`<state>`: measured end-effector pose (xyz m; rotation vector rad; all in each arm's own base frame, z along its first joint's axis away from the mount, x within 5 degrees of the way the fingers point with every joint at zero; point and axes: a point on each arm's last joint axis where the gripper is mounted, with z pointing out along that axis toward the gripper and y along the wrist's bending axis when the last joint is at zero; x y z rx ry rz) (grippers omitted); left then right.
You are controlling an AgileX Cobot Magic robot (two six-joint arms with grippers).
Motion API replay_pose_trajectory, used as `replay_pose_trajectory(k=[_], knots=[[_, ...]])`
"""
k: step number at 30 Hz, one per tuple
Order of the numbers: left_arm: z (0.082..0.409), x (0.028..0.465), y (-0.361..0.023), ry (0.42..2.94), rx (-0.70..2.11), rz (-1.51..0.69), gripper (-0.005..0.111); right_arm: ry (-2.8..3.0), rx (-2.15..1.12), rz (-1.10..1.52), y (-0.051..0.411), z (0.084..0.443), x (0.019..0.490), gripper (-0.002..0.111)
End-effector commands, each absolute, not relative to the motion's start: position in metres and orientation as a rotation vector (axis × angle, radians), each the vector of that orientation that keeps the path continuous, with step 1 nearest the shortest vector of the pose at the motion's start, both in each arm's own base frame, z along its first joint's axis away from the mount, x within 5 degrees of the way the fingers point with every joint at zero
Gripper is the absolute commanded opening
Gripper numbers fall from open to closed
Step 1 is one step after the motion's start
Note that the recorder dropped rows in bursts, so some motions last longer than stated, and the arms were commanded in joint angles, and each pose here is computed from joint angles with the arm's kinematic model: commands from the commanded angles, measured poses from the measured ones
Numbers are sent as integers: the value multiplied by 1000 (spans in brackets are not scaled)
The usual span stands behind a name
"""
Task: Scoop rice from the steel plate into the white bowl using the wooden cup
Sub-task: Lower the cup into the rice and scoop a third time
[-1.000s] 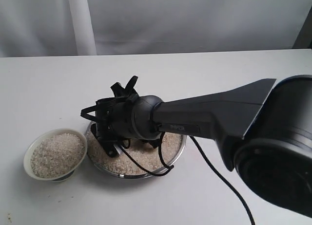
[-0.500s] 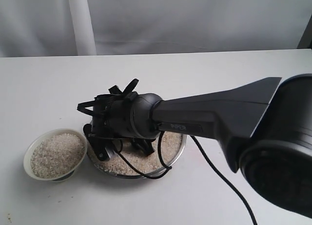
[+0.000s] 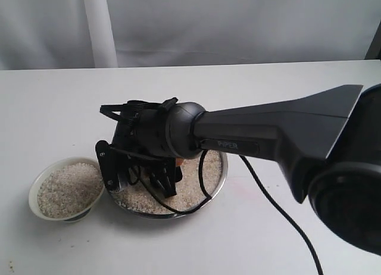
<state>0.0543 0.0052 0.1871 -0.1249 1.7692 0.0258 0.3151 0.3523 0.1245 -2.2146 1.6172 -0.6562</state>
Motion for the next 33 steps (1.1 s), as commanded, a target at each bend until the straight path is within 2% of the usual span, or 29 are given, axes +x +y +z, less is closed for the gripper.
replay_pose_trajectory(k=[1,17,33], knots=[[188,54,5,1763,-118,22,0,1731,-2094,-564,351,134,317,0],[188,54,5,1763,-118,22,0,2048,-1728,-180,350,135,326,0],[188,54,5,1763,-118,22,0,2182,-1433,-50,352,137,332,0]])
